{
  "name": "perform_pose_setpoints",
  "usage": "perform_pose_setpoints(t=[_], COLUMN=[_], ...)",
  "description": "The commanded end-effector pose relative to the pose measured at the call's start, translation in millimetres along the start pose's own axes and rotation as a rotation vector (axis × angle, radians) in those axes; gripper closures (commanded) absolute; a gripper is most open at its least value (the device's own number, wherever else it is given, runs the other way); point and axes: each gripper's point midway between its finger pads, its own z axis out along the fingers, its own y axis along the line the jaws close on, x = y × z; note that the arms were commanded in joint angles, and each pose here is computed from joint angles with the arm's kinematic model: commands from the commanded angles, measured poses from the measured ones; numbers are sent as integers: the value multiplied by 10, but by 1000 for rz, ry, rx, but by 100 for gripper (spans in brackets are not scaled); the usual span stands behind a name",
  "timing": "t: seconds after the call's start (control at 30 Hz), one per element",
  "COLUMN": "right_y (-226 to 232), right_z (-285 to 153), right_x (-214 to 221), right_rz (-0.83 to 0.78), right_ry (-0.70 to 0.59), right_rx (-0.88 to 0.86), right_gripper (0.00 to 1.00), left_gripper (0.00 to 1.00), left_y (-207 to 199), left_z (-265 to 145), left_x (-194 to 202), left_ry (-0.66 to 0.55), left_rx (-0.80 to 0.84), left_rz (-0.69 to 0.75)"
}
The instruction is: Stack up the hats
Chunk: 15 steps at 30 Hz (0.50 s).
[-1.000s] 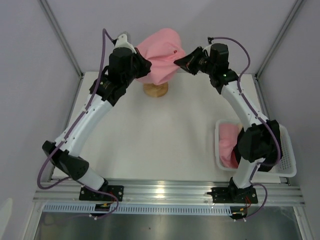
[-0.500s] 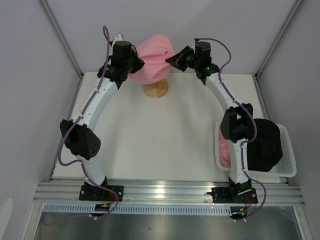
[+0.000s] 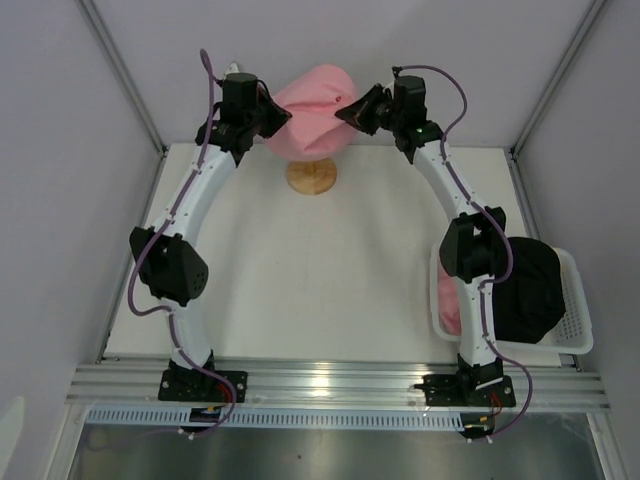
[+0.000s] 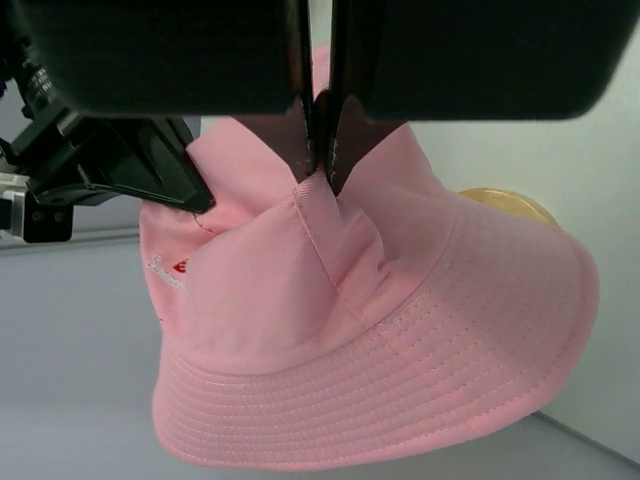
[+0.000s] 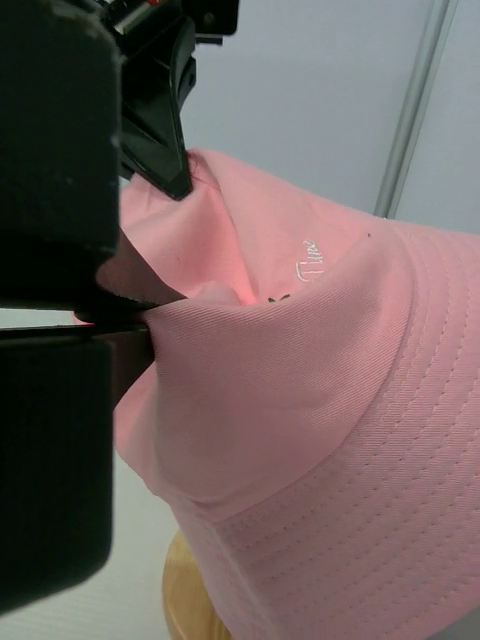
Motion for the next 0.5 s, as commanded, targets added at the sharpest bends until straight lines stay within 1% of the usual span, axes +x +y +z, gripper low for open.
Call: perform_pose_setpoints(t=[0.0,0.03,0.07,0.1,0.13,0.17,0.2,0.23,0.27,0.3,0.33,0.37,0.4,0.43,0.47], right_y=[492,441,464,700,747,662,956,1013,811,824,1019,985,808,825,769], right_z=[-373,-445,-544,-794,-954,-1068,-1468,-1661,-1774,-1967,-2404,-2586,-2696,-3037,-3173], right_x=[-164,-103,-102,-148,-125,-68,-198,-233,-158,-196,-302,-316,-251,-290,-265], right_rz=[-151,-152,-180,-202,-199,-182,-206,-214,-192,-193,-217,-208,-169,-164,-152], right_ry=[-26,-3,1,-4,13,34,-19,-46,-40,-79,-161,-188,-180,-229,-239], right_rx=[-41,-4,11,-15,-4,22,-12,-13,33,50,38,57,93,118,144], right_gripper=[100,100,100,100,100,100,100,100,100,100,100,100,100,100,100], left_gripper=[99,99,95,80,56,31,22,13,3,3,0,0,1,0,1], left_y=[-558,-540,-615,-708,-799,-806,-769,-824,-704,-727,-730,-695,-659,-649,-606], left_z=[-556,-605,-724,-850,-1093,-1204,-1294,-1529,-1531,-1626,-1779,-1805,-1822,-1841,-1822], left_x=[-264,-137,-112,50,40,54,150,34,98,14,-92,-118,-149,-193,-246], left_ry=[-42,-15,-13,23,15,12,32,-10,3,-30,-74,-87,-98,-116,-136], left_rx=[182,193,230,265,302,296,279,299,281,295,297,290,282,279,254], left_rz=[49,84,157,208,292,327,359,377,395,397,400,403,405,417,422])
